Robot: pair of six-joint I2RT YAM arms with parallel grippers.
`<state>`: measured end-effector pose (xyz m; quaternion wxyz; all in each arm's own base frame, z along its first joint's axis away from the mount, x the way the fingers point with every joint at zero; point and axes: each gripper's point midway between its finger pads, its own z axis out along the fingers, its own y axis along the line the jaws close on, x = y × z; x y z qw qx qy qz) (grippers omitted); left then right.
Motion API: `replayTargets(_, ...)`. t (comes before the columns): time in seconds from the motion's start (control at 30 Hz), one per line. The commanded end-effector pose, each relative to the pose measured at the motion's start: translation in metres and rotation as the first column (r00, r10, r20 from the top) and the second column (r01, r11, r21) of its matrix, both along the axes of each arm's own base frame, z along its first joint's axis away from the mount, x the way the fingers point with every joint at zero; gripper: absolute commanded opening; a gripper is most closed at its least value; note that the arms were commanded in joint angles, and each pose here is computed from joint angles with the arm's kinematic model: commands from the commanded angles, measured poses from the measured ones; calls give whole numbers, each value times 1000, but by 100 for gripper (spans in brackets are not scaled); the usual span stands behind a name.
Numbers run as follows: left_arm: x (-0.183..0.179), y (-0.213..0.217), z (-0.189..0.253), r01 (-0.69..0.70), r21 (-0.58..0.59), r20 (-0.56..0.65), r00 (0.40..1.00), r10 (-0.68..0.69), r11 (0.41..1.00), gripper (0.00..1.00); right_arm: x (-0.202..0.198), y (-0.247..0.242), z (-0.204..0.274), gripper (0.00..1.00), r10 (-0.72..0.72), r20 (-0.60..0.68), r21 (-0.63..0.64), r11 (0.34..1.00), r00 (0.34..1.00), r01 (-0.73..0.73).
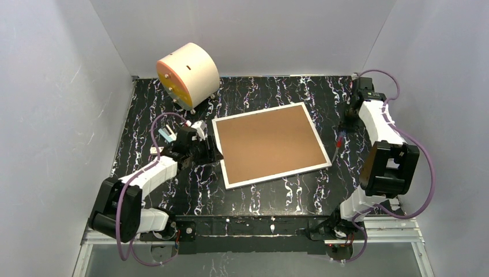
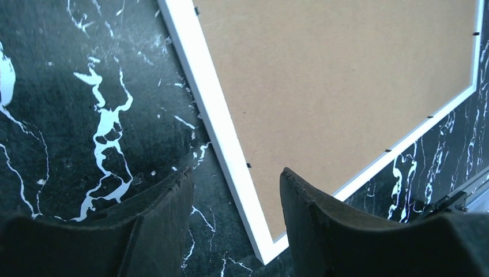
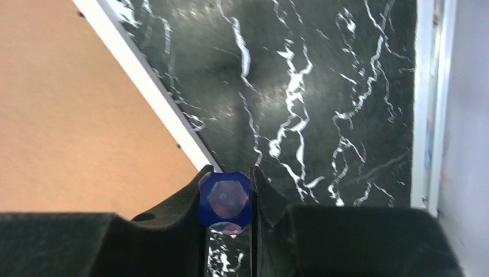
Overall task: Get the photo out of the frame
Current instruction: Place the screwdriver at the center of the board.
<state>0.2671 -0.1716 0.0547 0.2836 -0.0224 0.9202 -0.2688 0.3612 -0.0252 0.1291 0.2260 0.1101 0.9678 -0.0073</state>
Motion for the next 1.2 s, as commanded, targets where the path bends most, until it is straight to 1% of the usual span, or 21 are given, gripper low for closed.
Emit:
replayTargets(0.0,-2,-4,27,88,17,38,995,-89,996,55,-22,-22,-2,1,12,-95,-62,998,995,-18)
replayTargets(0.03,-3,-5,28,100,19,35,994,-101,995,55,-20,-25,-9,1,12,-94,-58,998,996,-18)
replayTargets(0.13,-6,-7,31,132,19,38,990,-133,991,56,-27,-28,-38,1,11,-185,-57,998,983,-22)
replayTargets(0.17,-7,-7,32,144,18,37,989,-145,989,57,-30,-29,-44,1,6,-219,-61,998,976,-20)
replayTargets(0.27,-10,-10,35,171,8,40,984,-171,985,58,-23,-28,-59,1,7,-258,-45,999,966,-20)
replayTargets(0.4,-10,-14,44,184,-16,65,981,-183,983,61,-24,-32,-79,1,4,-349,-56,998,937,-25)
replayTargets(0.6,-11,-13,49,182,-18,83,980,-180,983,63,-23,-31,-102,2,-4,-412,-44,999,911,-16)
replayTargets(0.7,-11,-12,50,171,-18,92,981,-168,985,63,-25,-28,-110,8,1,-443,-37,999,897,-20)
replayTargets(0.77,-10,-11,52,165,-14,97,982,-163,986,63,-25,-24,-113,15,14,-454,-31,999,891,-31)
replayTargets(0.87,-10,-10,52,161,-8,97,982,-160,987,64,-25,-23,-117,19,15,-465,-41,998,885,-39)
replayTargets(0.97,-10,-10,51,160,-9,95,983,-158,987,64,-26,-21,-119,32,16,-471,-38,999,882,-38)
replayTargets(1.03,-10,-10,50,158,-10,93,983,-156,987,64,-25,-21,-119,38,12,-468,-43,998,884,-36)
replayTargets(1.17,-9,-8,49,152,0,90,984,-152,988,64,-19,-14,-112,41,40,-445,-4,999,895,-47)
